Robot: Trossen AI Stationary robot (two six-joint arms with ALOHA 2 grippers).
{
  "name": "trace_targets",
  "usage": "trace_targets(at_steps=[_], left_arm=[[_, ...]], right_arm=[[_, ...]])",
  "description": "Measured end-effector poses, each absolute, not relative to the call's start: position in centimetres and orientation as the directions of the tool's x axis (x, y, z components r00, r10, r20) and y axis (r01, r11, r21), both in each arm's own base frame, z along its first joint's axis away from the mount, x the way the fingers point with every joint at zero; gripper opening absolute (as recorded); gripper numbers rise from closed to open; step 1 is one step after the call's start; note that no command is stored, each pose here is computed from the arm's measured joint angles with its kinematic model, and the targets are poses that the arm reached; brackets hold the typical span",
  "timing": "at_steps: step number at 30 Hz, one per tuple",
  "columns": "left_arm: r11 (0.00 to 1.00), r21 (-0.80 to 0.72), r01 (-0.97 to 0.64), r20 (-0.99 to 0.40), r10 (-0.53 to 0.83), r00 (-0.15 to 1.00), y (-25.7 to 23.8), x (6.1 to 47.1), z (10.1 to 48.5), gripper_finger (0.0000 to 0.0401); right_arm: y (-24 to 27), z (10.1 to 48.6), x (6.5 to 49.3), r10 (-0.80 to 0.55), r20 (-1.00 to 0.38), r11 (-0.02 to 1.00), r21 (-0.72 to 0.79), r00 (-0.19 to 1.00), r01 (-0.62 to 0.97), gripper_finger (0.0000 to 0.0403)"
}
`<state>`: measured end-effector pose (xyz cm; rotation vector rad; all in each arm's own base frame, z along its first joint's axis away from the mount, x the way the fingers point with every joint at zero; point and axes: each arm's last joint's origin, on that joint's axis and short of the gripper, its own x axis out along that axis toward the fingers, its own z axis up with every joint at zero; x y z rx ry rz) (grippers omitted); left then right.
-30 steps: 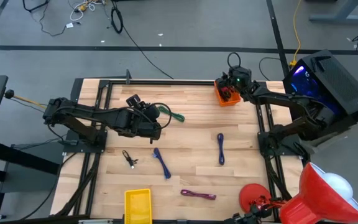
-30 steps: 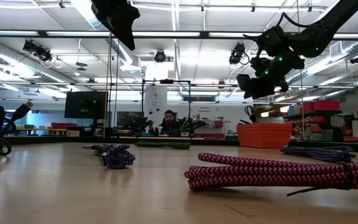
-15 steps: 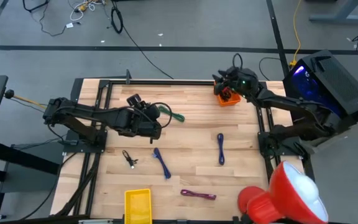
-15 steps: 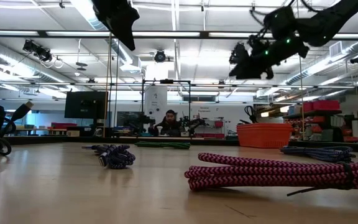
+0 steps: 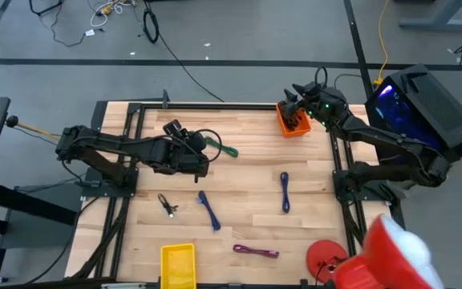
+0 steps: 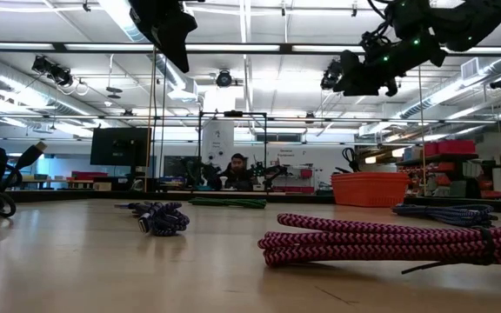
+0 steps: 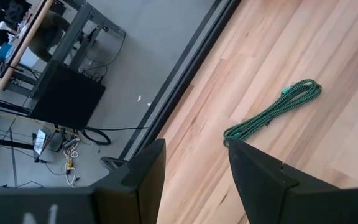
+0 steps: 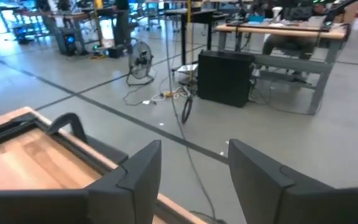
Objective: Pick & Place USB Port
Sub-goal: Put the black charger cable into the orange bin
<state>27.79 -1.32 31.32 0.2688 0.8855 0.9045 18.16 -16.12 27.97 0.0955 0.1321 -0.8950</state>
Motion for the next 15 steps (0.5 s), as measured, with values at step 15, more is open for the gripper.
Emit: trace_targets(at_steps=[15], left_arm=[[0.615, 0.569, -0.545, -0.556, 0.777, 0.296, -1.3, 27.7, 31.3, 0.0181]], right_arm=[[-11.0, 30.0, 19.1, -0.337, -0.083, 0.936, 0.073, 0.938, 0.343, 0.0188]])
